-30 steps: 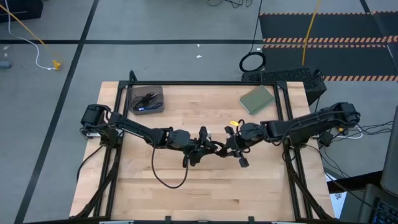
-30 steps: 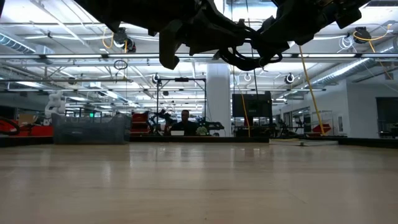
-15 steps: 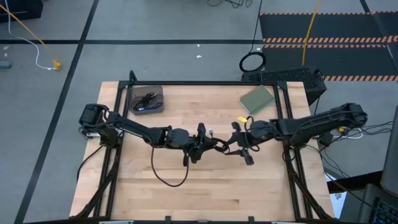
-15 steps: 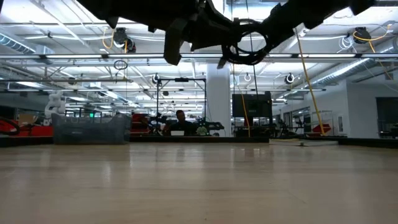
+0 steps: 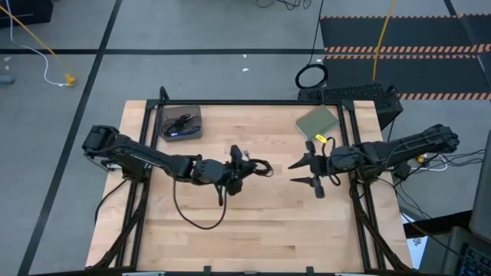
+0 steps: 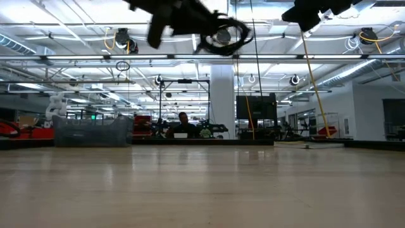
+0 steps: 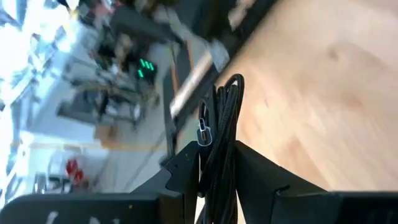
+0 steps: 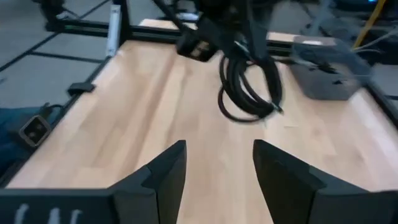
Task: Pick and place USB-C Cables
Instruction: Put the black charger cable into the black bin
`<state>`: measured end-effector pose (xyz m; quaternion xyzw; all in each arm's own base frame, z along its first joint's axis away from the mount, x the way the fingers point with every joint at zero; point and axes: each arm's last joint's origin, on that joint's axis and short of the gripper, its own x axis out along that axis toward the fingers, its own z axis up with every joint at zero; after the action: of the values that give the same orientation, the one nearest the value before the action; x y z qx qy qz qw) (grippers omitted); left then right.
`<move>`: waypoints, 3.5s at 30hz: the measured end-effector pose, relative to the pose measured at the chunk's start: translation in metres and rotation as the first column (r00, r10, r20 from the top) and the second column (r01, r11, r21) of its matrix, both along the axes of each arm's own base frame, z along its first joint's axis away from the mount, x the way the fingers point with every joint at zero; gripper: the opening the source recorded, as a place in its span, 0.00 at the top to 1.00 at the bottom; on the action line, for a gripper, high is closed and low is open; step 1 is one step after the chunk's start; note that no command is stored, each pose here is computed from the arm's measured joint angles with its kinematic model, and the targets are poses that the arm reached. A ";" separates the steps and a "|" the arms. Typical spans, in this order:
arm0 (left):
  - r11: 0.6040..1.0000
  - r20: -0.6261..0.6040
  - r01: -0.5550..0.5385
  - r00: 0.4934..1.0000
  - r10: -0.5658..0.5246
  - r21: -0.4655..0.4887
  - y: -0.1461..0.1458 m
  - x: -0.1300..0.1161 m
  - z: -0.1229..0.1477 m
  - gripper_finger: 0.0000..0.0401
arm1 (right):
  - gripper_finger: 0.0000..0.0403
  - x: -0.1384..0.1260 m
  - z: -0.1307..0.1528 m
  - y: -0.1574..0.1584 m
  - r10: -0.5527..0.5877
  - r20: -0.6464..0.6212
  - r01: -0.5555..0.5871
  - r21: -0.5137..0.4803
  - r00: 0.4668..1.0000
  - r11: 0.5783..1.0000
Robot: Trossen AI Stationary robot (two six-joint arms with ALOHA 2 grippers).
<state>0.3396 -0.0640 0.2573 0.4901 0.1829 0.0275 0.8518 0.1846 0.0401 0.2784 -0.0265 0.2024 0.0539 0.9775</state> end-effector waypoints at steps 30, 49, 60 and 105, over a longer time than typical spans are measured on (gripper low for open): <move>0.971 0.061 -0.011 0.998 0.026 -0.238 -0.014 -0.155 0.099 0.77 | 0.55 -0.008 0.002 -0.001 -0.015 -0.002 0.015 -0.046 1.000 0.999; 0.951 -0.021 -0.101 0.995 0.099 -0.292 0.000 -0.184 0.096 0.77 | 0.82 -0.038 0.022 -0.008 -0.016 0.124 0.019 -0.022 0.992 1.000; 0.919 -0.013 -0.162 0.986 0.168 -0.359 0.003 -0.184 0.095 0.77 | 0.95 -0.039 0.023 -0.009 0.007 0.136 0.002 -0.070 0.991 0.998; 0.506 -0.245 -0.761 0.624 0.742 -0.406 0.156 -0.205 -0.030 0.77 | 0.99 -0.038 0.028 -0.008 0.067 0.188 -0.028 -0.204 0.980 0.979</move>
<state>0.1348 0.0923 0.2273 0.1385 0.3944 0.3386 0.8430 0.1465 0.0317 0.3063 -0.1348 0.1097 0.0539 0.9833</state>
